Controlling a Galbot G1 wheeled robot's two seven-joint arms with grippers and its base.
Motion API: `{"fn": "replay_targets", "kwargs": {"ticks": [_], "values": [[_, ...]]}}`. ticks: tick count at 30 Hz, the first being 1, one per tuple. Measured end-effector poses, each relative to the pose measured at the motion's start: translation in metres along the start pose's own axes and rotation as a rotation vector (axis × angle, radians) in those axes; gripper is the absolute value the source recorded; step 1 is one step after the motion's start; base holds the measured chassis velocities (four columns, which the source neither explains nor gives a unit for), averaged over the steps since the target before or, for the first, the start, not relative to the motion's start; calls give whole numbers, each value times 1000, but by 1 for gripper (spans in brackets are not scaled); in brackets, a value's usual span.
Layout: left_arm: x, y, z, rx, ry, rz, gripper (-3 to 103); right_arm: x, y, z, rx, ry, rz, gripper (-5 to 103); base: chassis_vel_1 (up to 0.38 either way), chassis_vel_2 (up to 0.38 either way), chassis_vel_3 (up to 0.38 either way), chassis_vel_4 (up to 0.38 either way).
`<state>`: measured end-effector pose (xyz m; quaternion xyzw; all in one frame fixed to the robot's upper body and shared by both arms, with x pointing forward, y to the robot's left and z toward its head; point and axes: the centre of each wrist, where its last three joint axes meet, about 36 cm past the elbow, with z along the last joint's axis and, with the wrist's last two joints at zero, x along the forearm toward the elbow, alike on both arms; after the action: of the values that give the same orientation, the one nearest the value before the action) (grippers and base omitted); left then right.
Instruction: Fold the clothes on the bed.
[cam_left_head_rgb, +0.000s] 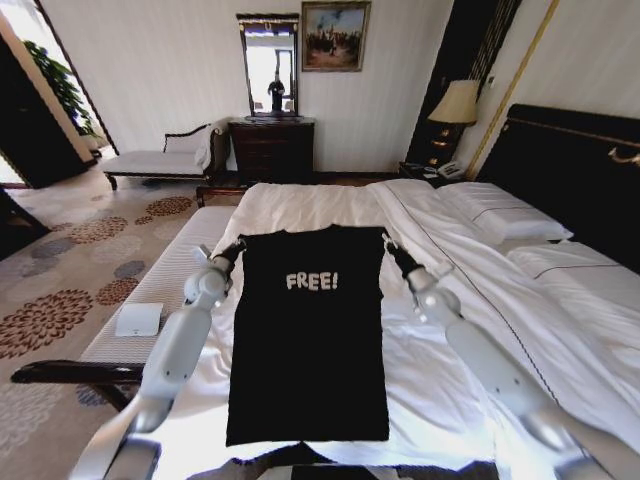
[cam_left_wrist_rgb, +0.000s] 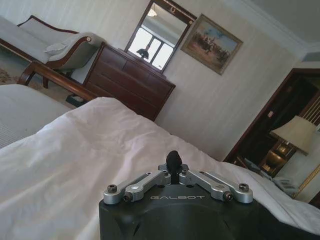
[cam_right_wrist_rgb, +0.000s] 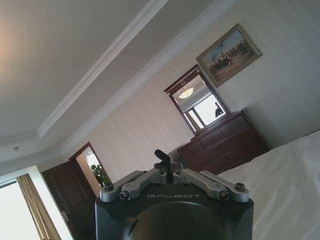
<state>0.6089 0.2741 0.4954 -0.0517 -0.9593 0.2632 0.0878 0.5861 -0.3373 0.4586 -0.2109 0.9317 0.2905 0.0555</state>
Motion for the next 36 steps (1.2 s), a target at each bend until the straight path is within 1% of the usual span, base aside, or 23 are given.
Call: {"fn": "replay_targets", "kwargs": {"ticks": [1, 3, 6, 10, 11, 13, 16, 18, 19, 20, 21, 22, 23, 24, 25, 27, 28, 30, 31, 33, 34, 35, 36], "values": [[0, 0, 0, 0, 0, 0, 2, 0, 0, 0, 0, 0, 0, 1, 0, 0, 0, 0], [-17, 2, 5, 14, 5, -9, 2, -10, -8, 13, 12, 16, 0, 1, 0, 0, 0, 0], [-23, 1, 7, 24, 5, 0, 2, -13, -12, 23, 18, 20, 3, 1, 0, 0, 0, 0], [-22, 0, 9, 27, 6, 15, 2, -13, -12, 31, 13, 22, 11, 1, 0, 0, 0, 0], [-14, 3, 11, 24, 7, 27, 2, -4, -11, 36, 10, 32, 42, 1, 0, 0, 0, 0], [-10, 4, 13, 24, 8, 31, 2, -2, -10, 37, 11, 35, 49, 1, 0, 0, 0, 0], [31, 14, 16, 12, 27, 24, 2, 34, 0, 33, 33, 50, 73, 1, 0, 0, 0, 0], [59, 20, 19, -1, 49, 9, 2, 59, 9, 31, 15, 60, 68, 1, 0, 0, 0, 0], [59, 20, 19, -1, 49, 9, 2, 59, 9, 31, 15, 60, 68, 1, 0, 0, 0, 0], [80, 24, 24, -8, 67, 1, 2, 74, 16, 32, 2, 80, 70, 1, 0, 0, 0, 0], [87, 24, 27, -10, 73, 0, 2, 78, 19, 33, -1, 88, 70, 1, 0, 0, 0, 0], [114, 26, 36, -19, 97, -5, 2, 90, 28, 35, -7, 115, 67, 1, 0, 0, 0, 0], [127, 26, 41, -25, 108, -9, 2, 95, 31, 36, -8, 126, 68, 1, 0, 0, 0, 0], [149, 26, 53, -42, 129, -20, 2, 110, 39, 41, -5, 165, 87, 1, 0, 0, 0, 0], [149, 26, 53, -42, 129, -20, 2, 110, 39, 41, -5, 165, 87, 1, 0, 0, 0, 0], [177, 23, 71, -55, 158, -35, 2, 128, 44, 48, -4, 208, 128, 1, 0, 0, 0, 0], [181, 22, 75, -57, 165, -38, 2, 132, 45, 50, -3, 219, 139, 1, 0, 0, 0, 0], [207, 19, 96, -68, 203, -58, 2, 155, 49, 65, 1, 275, 192, 1, 0, 0, 0, 0], [207, 19, 96, -68, 203, -58, 2, 155, 49, 65, 1, 275, 192, 1, 0, 0, 0, 0], [228, 17, 109, -76, 234, -84, 2, 183, 56, 81, -6, 340, 241, 1, 0, 0, 0, 0], [231, 17, 111, -77, 239, -89, 2, 186, 57, 83, -6, 347, 245, 1, 0, 0, 0, 0], [247, 15, 118, -94, 272, -114, 2, 214, 61, 97, -2, 404, 281, 1, 0, 0, 0, 0], [247, 15, 118, -94, 272, -114, 2, 214, 61, 97, -2, 404, 281, 1, 0, 0, 0, 0]]}}
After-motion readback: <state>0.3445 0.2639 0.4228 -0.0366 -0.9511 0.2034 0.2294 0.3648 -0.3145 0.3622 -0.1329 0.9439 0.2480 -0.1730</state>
